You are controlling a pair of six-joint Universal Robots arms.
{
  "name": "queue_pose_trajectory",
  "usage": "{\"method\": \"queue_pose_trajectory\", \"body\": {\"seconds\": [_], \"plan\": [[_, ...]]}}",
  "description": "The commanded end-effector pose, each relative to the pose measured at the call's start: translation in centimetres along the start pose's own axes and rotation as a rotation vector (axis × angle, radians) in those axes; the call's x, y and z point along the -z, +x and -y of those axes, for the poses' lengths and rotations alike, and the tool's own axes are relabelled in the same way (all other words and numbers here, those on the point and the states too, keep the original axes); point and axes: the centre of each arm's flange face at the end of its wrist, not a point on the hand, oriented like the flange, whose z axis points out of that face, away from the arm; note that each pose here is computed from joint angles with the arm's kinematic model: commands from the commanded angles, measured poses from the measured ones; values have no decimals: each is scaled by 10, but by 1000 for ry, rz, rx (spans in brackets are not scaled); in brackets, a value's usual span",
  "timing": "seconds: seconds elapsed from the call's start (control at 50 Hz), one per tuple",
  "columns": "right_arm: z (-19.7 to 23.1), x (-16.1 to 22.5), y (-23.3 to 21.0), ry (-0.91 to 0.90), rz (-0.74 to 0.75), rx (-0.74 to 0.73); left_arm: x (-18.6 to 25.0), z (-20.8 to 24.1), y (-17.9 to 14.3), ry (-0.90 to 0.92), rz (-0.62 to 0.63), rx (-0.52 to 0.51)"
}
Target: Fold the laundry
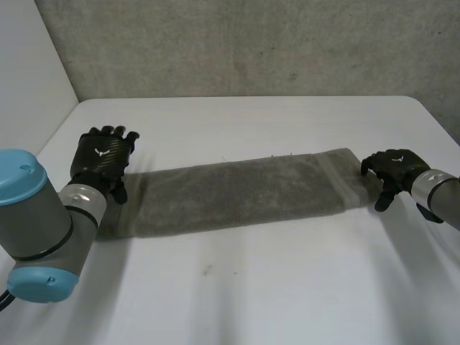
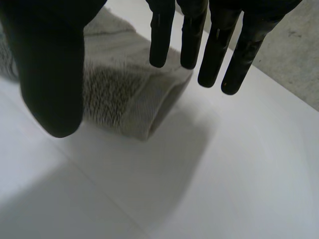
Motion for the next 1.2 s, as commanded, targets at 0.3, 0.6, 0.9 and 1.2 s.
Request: {"method": "queue_pose_trajectory", "body": {"seconds": [0.3, 0.6, 0.9, 1.2], "plan": [[-8, -4, 53, 0, -277, 122, 4, -4, 1, -8, -3, -3], [56, 38, 98, 94, -487, 283, 6, 0, 0, 3, 2, -1], [148, 58, -174, 727, 217, 388, 10, 9, -5, 28, 18, 4], [60, 69, -312, 623, 554, 468, 11, 7, -4, 23, 11, 3]]}}
